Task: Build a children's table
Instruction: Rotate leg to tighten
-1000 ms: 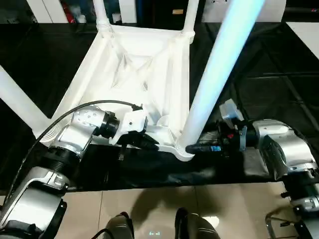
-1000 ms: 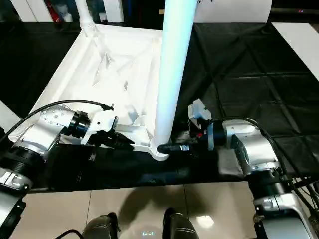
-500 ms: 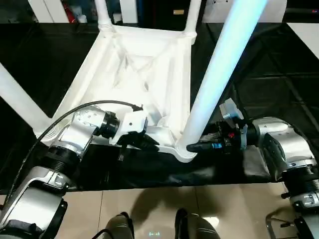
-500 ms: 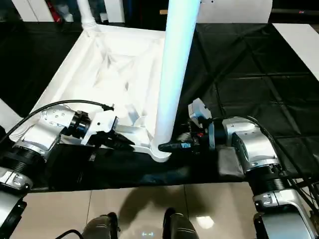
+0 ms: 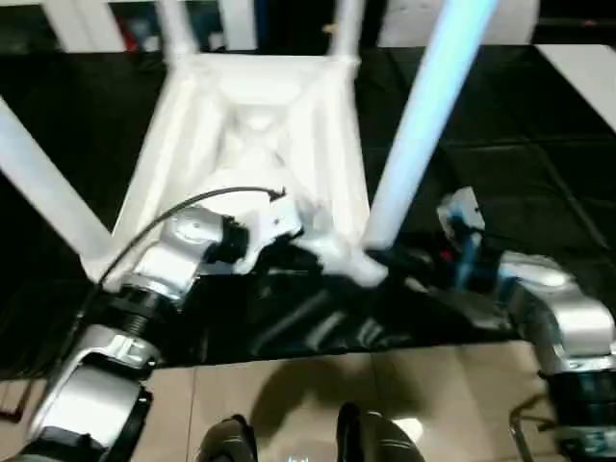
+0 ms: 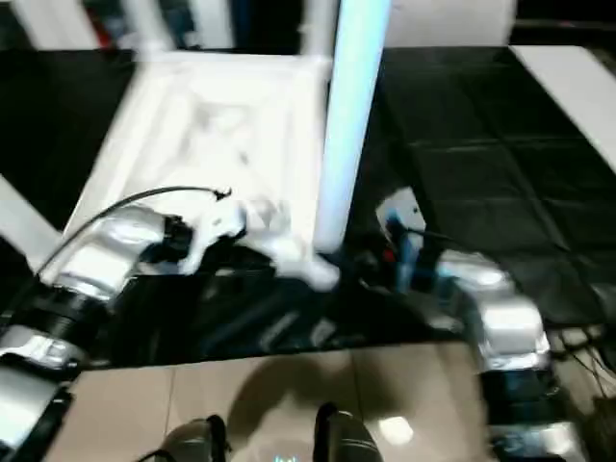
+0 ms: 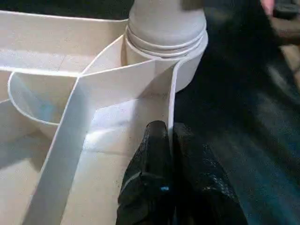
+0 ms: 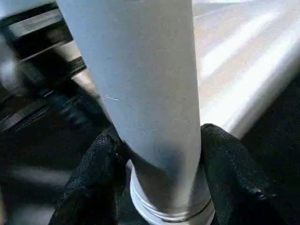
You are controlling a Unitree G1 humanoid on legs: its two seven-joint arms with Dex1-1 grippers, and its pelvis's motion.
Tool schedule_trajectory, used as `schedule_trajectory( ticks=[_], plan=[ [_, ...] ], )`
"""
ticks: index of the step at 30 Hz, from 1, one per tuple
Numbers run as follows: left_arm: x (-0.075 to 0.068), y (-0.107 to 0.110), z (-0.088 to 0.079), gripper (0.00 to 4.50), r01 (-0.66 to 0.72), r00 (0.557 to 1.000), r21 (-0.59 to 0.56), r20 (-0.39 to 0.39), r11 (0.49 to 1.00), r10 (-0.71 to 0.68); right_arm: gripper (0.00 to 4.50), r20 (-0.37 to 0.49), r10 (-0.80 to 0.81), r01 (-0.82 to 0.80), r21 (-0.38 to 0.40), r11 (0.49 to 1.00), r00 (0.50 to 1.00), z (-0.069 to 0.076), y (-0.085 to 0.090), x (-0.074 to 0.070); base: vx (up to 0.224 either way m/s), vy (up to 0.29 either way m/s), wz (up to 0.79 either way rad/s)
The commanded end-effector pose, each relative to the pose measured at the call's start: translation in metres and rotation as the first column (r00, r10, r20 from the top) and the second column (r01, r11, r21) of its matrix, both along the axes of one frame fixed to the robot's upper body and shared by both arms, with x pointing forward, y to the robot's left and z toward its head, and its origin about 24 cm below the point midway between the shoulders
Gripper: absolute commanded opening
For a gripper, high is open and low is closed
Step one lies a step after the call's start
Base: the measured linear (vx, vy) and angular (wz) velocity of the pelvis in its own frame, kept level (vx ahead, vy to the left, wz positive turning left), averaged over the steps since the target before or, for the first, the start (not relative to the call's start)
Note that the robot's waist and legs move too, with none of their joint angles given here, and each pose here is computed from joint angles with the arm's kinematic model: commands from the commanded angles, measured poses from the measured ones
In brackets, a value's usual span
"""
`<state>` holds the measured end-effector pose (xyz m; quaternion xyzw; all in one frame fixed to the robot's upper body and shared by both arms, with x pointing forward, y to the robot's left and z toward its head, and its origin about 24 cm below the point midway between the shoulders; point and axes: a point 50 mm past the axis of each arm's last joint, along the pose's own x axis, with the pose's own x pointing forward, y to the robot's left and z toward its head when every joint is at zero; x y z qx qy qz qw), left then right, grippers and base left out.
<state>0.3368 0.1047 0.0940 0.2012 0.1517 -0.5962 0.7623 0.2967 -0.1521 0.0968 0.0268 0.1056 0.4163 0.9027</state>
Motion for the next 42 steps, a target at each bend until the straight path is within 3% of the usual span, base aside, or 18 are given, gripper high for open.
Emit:
schedule_trajectory(
  ticks=[1,6,8,15,17,18,19,22,24,27,31,34,37,42],
  plan=[
    [0.0,-0.034,0.004,0.0,-0.02,1.0,-0.079,0.018,0.997,0.021,2.04,-0.097,0.109,-0.105,0.046,0.993,0.989,-0.012,0.048,-0.01,0.0,0.0,0.0],
    [0.007,-0.042,0.008,0.0,-0.119,0.992,-0.078,0.031,0.99,0.122,2.01,-0.106,-0.16,0.167,0.063,0.984,0.981,-0.012,0.066,0.005,0.0,0.0,0.0],
    [0.008,-0.044,0.009,0.0,-0.149,0.987,-0.064,0.046,0.987,0.152,2.01,-0.105,-0.296,0.304,0.066,0.95,0.949,-0.011,0.075,0.011,0.0,0.0,0.0],
    [0.004,-0.049,0.006,0.0,-0.164,0.985,-0.061,0.052,0.985,0.167,2.01,-0.081,-0.493,0.497,0.024,0.868,0.866,-0.008,0.093,0.018,0.0,0.0,0.0],
    [0.003,-0.049,0.006,0.0,-0.164,0.985,-0.063,0.049,0.984,0.167,2.01,-0.079,-0.477,0.481,0.044,0.876,0.875,-0.008,0.095,0.017,0.0,0.0,0.0],
    [0.003,-0.049,0.007,0.0,-0.166,0.984,-0.064,0.048,0.984,0.17,2.56,-0.064,-0.477,0.48,0.048,0.876,0.877,-0.007,0.092,0.016,0.0,0.0,0.0],
    [0.003,-0.049,0.007,0.0,-0.168,0.984,-0.064,0.048,0.984,0.171,2.7,-0.057,-0.48,0.482,0.048,0.875,0.876,-0.006,0.091,0.016,0.0,0.0,0.0],
    [0.003,-0.048,0.007,0.0,-0.17,0.984,-0.065,0.05,0.983,0.174,2.9,-0.03,-0.487,0.488,0.049,0.872,0.873,-0.006,0.083,0.017,0.0,0.0,0.0],
    [0.004,-0.041,0.006,0.0,-0.162,0.985,-0.057,0.056,0.985,0.166,3.12,-0.001,-0.499,0.498,0.069,0.865,0.867,-0.004,0.061,0.021,0.0,0.0,0.0],
    [0.003,-0.036,0.005,0.0,-0.155,0.986,-0.049,0.058,0.987,0.158,3.38,0.027,-0.504,0.502,0.066,0.863,0.863,-0.002,0.046,0.022,0.0,0.0,0.0],
    [0.0,-0.021,0.004,0.0,-0.079,0.993,-0.025,0.087,0.997,0.081,3.6,0.149,-0.389,0.389,0.03,0.921,0.909,0.003,0.008,0.018,0.0,0.0,0.0],
    [-0.003,-0.01,0.002,0.0,-0.016,0.995,0.001,0.094,1.0,0.016,3.69,0.146,-0.242,0.24,0.029,0.97,0.959,0.008,-0.007,0.012,0.0,0.0,0.0],
    [-0.011,0.0,0.001,0.0,0.099,0.992,0.02,0.081,0.995,-0.1,3.69,0.174,0.017,-0.018,0.006,1.0,0.985,0.019,-0.013,0.003,0.0,0.0,0.0],
    [-0.018,0.009,0.002,0.0,0.206,0.977,0.018,0.044,0.978,-0.207,3.69,0.169,0.249,-0.243,-0.055,0.968,0.954,0.024,-0.016,-0.002,0.0,0.0,0.0]
  ],
)
